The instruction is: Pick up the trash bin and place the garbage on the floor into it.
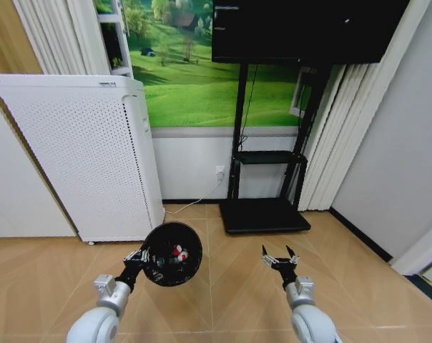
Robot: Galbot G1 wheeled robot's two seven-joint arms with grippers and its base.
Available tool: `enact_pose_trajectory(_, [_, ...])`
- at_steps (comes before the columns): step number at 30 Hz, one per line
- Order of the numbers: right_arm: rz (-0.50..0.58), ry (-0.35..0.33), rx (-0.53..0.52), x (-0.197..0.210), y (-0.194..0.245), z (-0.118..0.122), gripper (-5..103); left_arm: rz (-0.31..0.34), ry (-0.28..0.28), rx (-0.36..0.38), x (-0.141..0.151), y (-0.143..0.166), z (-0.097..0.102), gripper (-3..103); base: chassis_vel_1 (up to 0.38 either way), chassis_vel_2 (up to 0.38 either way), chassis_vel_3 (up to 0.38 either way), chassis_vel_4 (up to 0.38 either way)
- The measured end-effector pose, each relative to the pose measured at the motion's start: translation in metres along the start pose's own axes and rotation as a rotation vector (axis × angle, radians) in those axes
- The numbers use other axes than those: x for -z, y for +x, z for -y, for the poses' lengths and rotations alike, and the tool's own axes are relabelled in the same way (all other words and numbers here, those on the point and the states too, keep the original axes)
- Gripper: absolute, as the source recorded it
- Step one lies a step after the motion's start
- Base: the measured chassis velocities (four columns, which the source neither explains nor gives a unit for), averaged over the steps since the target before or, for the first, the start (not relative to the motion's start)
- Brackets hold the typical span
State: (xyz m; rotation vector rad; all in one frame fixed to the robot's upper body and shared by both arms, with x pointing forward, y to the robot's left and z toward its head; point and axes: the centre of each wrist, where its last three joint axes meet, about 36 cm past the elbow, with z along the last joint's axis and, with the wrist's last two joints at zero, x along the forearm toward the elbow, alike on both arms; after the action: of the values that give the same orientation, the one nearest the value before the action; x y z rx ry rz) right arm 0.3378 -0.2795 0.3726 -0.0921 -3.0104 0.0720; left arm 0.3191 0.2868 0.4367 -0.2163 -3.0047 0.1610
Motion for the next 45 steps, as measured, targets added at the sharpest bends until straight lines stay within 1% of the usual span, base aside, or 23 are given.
enact_pose_trajectory(11, [-0.004,-0.001,0.004,0.0,-0.001,0.002,100,-0.004,0.0,-0.004,-0.002,-0.003,0.0,4,0.051,-0.055,-0.069,0.057])
enact_pose_trajectory(25, [-0.011,-0.002,0.005,-0.005,-0.003,0.001,100,-0.014,0.007,0.011,-0.007,-0.004,0.003,4,0.184,-0.181,-0.191,0.175])
enact_pose_trajectory(27, [-0.012,-0.003,0.003,-0.007,-0.004,0.002,100,-0.018,0.011,0.035,-0.009,0.001,0.003,4,0.061,-0.057,-0.076,0.029])
enact_pose_trajectory(29, [-0.012,-0.004,0.002,-0.007,-0.004,0.002,100,-0.019,0.013,0.042,-0.009,0.003,0.002,4,0.0,0.0,0.0,0.0])
enact_pose_trajectory(32, [-0.015,0.0,-0.001,-0.008,-0.006,0.005,100,-0.037,0.019,0.118,-0.016,0.025,-0.011,4,-0.056,0.028,0.034,-0.039])
enact_pose_trajectory(33, [-0.015,0.0,-0.001,-0.008,-0.006,0.005,100,-0.037,0.019,0.118,-0.016,0.025,-0.011,4,-0.06,0.03,0.039,-0.024])
enact_pose_trajectory(34, [-0.014,0.001,-0.001,-0.009,-0.007,0.006,100,-0.041,0.025,0.141,-0.018,0.032,-0.015,4,0.0,0.0,0.0,0.0])
enact_pose_trajectory(35, [-0.014,0.0,-0.002,-0.009,-0.008,0.007,100,-0.045,0.038,0.169,-0.021,0.041,-0.019,4,0.0,0.0,0.0,0.0])
enact_pose_trajectory(36, [-0.014,0.0,-0.002,-0.009,-0.008,0.007,100,-0.045,0.038,0.169,-0.021,0.041,-0.019,4,0.0,0.0,0.0,0.0])
enact_pose_trajectory(37, [-0.015,0.001,-0.001,-0.009,-0.009,0.007,100,-0.049,0.055,0.188,-0.025,0.049,-0.022,4,0.0,0.0,0.0,0.0])
enact_pose_trajectory(38, [-0.016,0.001,-0.002,-0.009,-0.01,0.007,100,-0.055,0.094,0.215,-0.03,0.059,-0.025,4,0.0,0.0,0.0,0.0])
enact_pose_trajectory(39, [-0.016,0.001,-0.002,-0.009,-0.01,0.007,100,-0.055,0.094,0.215,-0.03,0.059,-0.025,4,0.0,0.0,0.0,0.0])
enact_pose_trajectory(41, [-0.02,0.004,-0.011,-0.011,-0.009,0.01,100,-0.067,0.166,0.257,-0.042,0.073,-0.034,4,0.0,0.0,0.0,0.0])
enact_pose_trajectory(42, [-0.02,0.004,-0.011,-0.011,-0.009,0.01,100,-0.067,0.166,0.257,-0.042,0.073,-0.034,4,0.0,0.0,0.0,0.0])
enact_pose_trajectory(44, [-0.023,0.009,-0.019,-0.011,-0.008,0.011,100,-0.072,0.228,0.299,-0.053,0.083,-0.045,4,0.0,0.0,0.0,0.0])
enact_pose_trajectory(45, [-0.024,0.01,-0.019,-0.011,-0.009,0.012,100,-0.072,0.246,0.32,-0.057,0.088,-0.051,4,0.0,0.0,0.0,0.0])
